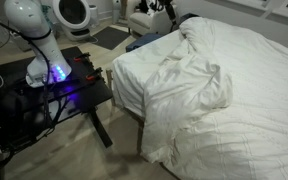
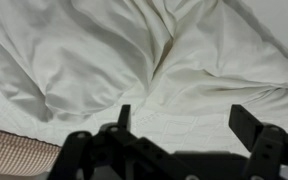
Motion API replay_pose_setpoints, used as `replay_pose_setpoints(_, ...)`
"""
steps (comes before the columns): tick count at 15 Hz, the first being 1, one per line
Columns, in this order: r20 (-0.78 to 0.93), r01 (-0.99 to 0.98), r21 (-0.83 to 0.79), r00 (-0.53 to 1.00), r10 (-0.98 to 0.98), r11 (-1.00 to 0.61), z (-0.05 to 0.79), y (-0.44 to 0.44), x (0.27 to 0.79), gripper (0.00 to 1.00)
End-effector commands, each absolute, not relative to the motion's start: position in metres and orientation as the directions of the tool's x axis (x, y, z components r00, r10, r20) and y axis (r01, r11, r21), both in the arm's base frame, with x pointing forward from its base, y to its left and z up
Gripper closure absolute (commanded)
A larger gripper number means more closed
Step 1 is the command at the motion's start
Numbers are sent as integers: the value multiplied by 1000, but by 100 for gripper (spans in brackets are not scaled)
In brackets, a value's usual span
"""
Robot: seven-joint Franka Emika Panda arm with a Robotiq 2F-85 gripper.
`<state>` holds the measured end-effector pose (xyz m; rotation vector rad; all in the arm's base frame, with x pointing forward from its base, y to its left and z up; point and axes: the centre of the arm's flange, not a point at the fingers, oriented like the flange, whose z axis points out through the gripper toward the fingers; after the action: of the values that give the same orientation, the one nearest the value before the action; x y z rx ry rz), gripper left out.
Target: Straighten the beddings on the bottom right corner of the bed
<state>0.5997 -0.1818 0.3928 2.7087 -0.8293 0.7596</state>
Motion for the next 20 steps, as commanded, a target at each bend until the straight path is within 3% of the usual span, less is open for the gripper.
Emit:
replay_pose_setpoints(1, 581, -643, 22, 632, -513, -766, 384, -213, 651, 0)
replay_pose_setpoints(10, 616, -788, -27, 472, -631, -616, 349, -302, 722, 0)
replay_pose_setpoints(20, 539, -916, 69, 368, -758, -395, 298, -394, 690, 0)
